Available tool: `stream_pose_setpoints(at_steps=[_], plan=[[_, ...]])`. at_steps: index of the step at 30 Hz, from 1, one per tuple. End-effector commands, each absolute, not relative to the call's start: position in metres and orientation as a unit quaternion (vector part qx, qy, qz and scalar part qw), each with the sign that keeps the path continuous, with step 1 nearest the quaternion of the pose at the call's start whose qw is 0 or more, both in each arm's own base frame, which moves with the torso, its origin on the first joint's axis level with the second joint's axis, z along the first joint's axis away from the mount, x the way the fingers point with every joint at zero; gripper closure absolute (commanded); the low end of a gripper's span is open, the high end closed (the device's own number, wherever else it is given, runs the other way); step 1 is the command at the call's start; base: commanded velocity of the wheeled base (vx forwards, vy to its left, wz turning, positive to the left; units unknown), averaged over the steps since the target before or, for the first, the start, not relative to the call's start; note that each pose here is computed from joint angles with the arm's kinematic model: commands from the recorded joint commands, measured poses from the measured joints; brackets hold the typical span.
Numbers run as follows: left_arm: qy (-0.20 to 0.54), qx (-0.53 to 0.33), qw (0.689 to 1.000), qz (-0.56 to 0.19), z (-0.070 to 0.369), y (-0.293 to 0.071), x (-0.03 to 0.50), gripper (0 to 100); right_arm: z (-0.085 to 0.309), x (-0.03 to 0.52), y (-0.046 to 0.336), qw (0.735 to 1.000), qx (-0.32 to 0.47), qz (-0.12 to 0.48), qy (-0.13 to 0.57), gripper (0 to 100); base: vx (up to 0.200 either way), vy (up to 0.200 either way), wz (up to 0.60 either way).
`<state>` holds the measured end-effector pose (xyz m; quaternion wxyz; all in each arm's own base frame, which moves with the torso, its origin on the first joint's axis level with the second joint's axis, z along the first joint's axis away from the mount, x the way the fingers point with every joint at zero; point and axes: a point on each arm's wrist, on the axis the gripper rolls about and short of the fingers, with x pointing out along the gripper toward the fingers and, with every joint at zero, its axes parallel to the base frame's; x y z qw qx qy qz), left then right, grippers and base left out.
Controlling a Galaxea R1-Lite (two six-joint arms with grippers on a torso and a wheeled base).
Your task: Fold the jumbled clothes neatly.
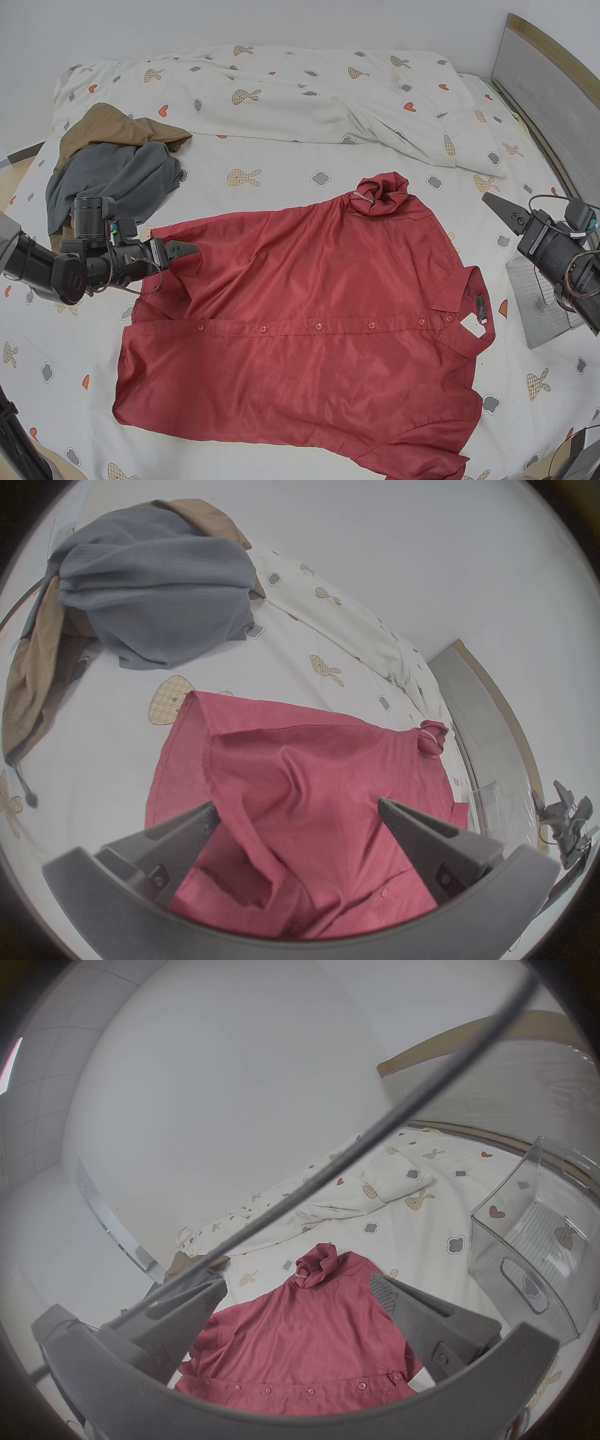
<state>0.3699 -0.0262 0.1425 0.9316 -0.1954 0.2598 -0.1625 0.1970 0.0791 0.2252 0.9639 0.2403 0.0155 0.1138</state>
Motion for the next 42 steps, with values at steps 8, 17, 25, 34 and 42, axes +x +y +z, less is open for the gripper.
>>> stream_pose_setpoints(at_steps=[8, 17, 25, 34, 42], plan=[[0.262, -0.198, 0.931, -0.160, 0.121, -0.027, 0.412, 0, 0.230, 0.185, 0.076, 0.963, 0.242, 0.119, 0.011, 0, 0.000, 0.000, 0.00], [0.255, -0.195, 0.935, -0.150, 0.147, -0.015, 0.384, 0, 0.230, 0.185, 0.075, 0.963, 0.242, 0.118, 0.010, 0, 0.000, 0.000, 0.00], [0.240, -0.173, 0.947, -0.127, 0.151, 0.010, 0.387, 0, 0.230, 0.185, 0.075, 0.963, 0.242, 0.119, 0.011, 0, 0.000, 0.000, 0.00], [0.238, -0.156, 0.948, -0.142, 0.141, 0.005, 0.407, 0, 0.229, 0.185, 0.075, 0.963, 0.242, 0.118, 0.012, 0, 0.000, 0.000, 0.00], [0.232, -0.151, 0.948, -0.156, 0.137, -0.006, 0.424, 0, 0.229, 0.185, 0.076, 0.963, 0.241, 0.117, 0.013, 0, 0.000, 0.000, 0.00]])
